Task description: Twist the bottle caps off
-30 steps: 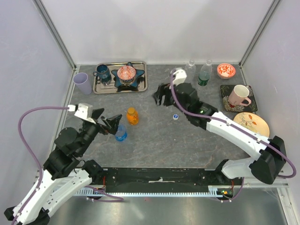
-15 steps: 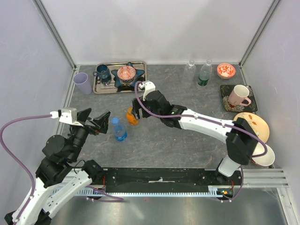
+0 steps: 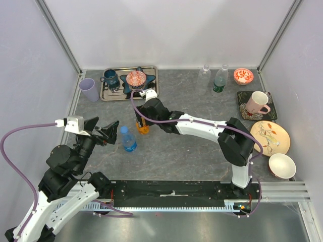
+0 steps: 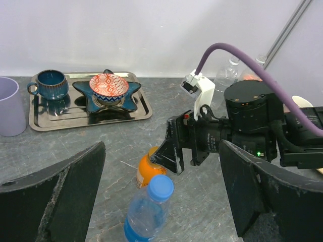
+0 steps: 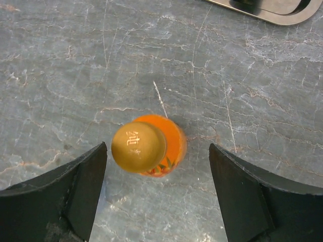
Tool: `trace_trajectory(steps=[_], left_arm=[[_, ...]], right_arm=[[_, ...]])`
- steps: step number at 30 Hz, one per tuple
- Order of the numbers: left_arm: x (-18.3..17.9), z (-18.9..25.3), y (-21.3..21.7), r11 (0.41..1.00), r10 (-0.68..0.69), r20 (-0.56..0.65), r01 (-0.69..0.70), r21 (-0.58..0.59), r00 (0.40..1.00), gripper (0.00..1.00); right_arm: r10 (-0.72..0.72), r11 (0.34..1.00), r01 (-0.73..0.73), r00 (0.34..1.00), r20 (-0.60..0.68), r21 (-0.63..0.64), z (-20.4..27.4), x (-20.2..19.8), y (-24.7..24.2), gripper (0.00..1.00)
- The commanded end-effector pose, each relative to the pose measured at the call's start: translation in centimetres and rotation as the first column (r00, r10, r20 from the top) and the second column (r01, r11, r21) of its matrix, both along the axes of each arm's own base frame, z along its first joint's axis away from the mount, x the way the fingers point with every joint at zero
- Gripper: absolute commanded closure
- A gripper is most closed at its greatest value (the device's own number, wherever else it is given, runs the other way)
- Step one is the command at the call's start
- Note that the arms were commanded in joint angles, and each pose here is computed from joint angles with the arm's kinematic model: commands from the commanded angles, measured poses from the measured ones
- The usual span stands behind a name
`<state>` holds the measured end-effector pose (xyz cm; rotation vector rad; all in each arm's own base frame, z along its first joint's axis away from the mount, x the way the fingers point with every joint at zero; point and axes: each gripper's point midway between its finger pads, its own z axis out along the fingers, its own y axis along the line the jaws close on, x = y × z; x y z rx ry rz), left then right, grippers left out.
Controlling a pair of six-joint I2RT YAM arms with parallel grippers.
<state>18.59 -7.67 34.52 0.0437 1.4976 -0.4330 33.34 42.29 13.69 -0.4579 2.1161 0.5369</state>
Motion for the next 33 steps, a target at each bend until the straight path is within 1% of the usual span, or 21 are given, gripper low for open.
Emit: trace_trajectory(steps=[1, 7, 10, 13, 14, 16, 17, 18, 19, 20, 22, 23, 24, 25, 26, 27, 28, 29, 30, 31, 33], left_arm=[[-0.1, 0.8, 0.5, 1.0, 0.017, 0.021, -0.017, -0.014, 1.0, 0.0], [0.0, 0.2, 0.1, 1.0, 0.007, 0.006, -0.006, -0.015, 1.0, 0.01], [0.0, 0.1, 0.0, 1.0, 0.002, 0.003, -0.002, -0.015, 1.0, 0.0], [0.0, 0.0, -0.1, 1.0, -0.002, -0.001, 0.001, -0.014, 1.0, 0.01], [0.1, -0.1, -0.1, 1.0, -0.002, -0.002, 0.001, -0.013, 1.0, 0.0], [0.1, -0.2, -0.2, 1.0, -0.002, -0.005, 0.002, -0.014, 1.0, 0.0], [0.2, -0.3, -0.3, 1.0, -0.003, -0.01, 0.003, -0.011, 1.0, 0.01], [0.2, -0.4, -0.4, 1.0, -0.007, -0.012, 0.006, -0.011, 1.0, 0.01], [0.3, -0.4, -0.5, 1.0, -0.008, -0.015, 0.008, -0.011, 1.0, 0.01], [0.4, -0.5, -0.6, 1.0, -0.011, -0.018, 0.011, -0.006, 1.0, 0.0], [0.5, -0.4, -0.8, 1.0, -0.015, -0.016, 0.015, 0.004, 1.0, 0.0], [0.6, -0.3, -0.9, 1.0, -0.018, -0.016, 0.018, 0.009, 1.0, 0.0], [0.7, -0.2, -1.0, 1.0, -0.02, -0.011, 0.02, 0.013, 1.0, 0.0], [0.8, 0.1, -1.1, 1.0, -0.022, 0.001, 0.022, 0.022, 1.0, 0.0], [1.0, 0.4, -1.2, 0.999, -0.021, 0.007, 0.021, 0.024, 1.0, 0.0], [1.4, 0.4, -1.5, 0.999, -0.021, 0.003, 0.021, 0.034, 1.0, 0.0], [1.7, 0.4, -1.8, 0.999, -0.025, 0.005, 0.025, 0.041, 1.0, 0.0], [2.0, 1.2, -2.2, 0.999, -0.028, 0.027, 0.027, 0.026, 0.999, 0.0], [2.8, 0.9, -3.1, 0.998, -0.041, 0.011, 0.041, 0.042, 0.999, 0.0], [3.2, 1.2, -3.6, 0.998, -0.05, 0.01, 0.05, 0.033, 0.999, 0.0], [3.8, 2.5, -5.3, 0.995, -0.099, 0.025, 0.099, 0.013, 0.995, 0.0]], right_arm=[[-0.035, 0.999, 0.034, 0.999, 0.025, 0.024, 0.8, 1.3, 1.3, 0.12], [-0.027, 1.0, 0.027, 1.0, 0.001, 0.008, -1.1, 1.6, 2.1, 0.14], [-0.029, 1.0, 0.029, 1.0, -0.002, 0.004, -1.5, 1.7, 2.2, 0.19], [-0.028, 1.0, 0.028, 1.0, 0.0, 0.005, -1.6, 1.6, 2.0, 0.27], [-0.035, 0.999, 0.035, 0.999, 0.004, 0.0, -1.8, 1.5, 1.7, 0.33], [-0.042, 0.999, 0.042, 0.999, 0.02, 0.009, -1.0, 1.6, 1.3, 0.41], [-0.043, 0.999, 0.043, 0.999, 0.025, 0.007, -1.1, 1.4, 1.1, 0.52], [-0.051, 0.999, 0.051, 0.998, 0.033, 0.005, -0.9, 1.5, 0.8, 0.58], [-0.053, 0.999, 0.052, 0.997, 0.049, 0.014, 0.1, 1.5, 0.5, 0.62], [-0.059, 0.998, 0.059, 0.997, 0.048, 0.002, 0.0, 1.4, -0.1, 0.68], [-0.081, 0.997, 0.079, 0.993, 0.087, 0.017, 2.5, 1.2, -1.3, 0.72], [-0.091, 0.996, 0.092, 0.992, 0.092, -0.014, 2.3, 0.9, -2.7, 0.73], [-0.105, 0.994, 0.107, 0.989, 0.102, -0.016, 3.0, 0.9, -3.7, 0.75], [-0.144, 0.99, 0.142, 0.98, 0.138, 0.025, 6.0, 1.0, -5.4, 0.76], [-0.157, 0.988, 0.157, 0.98, 0.123, 0.014, 5.6, 0.5, -6.9, 0.79], [-0.17, 0.985, 0.168, 0.977, 0.126, 0.03, 6.5, 0.3, -8.0, 0.81], [-0.201, 0.978, 0.19, 0.968, 0.148, 0.087, 9.5, 0.2, -9.9, 0.83], [-0.21, 0.976, 0.2, 0.968, 0.136, 0.082, 9.6, -0.3, -11.1, 0.89], [-0.217, 0.974, 0.204, 0.967, 0.135, 0.103, 10.6, -0.6, -12.0, 0.95], [-0.224, 0.969, 0.203, 0.963, 0.15, 0.142, 12.8, -1.1, -13.3, 1.0], [-0.209, 0.973, 0.191, 0.968, 0.137, 0.132, 13.8, -2.2, -14.5, 1.0]])
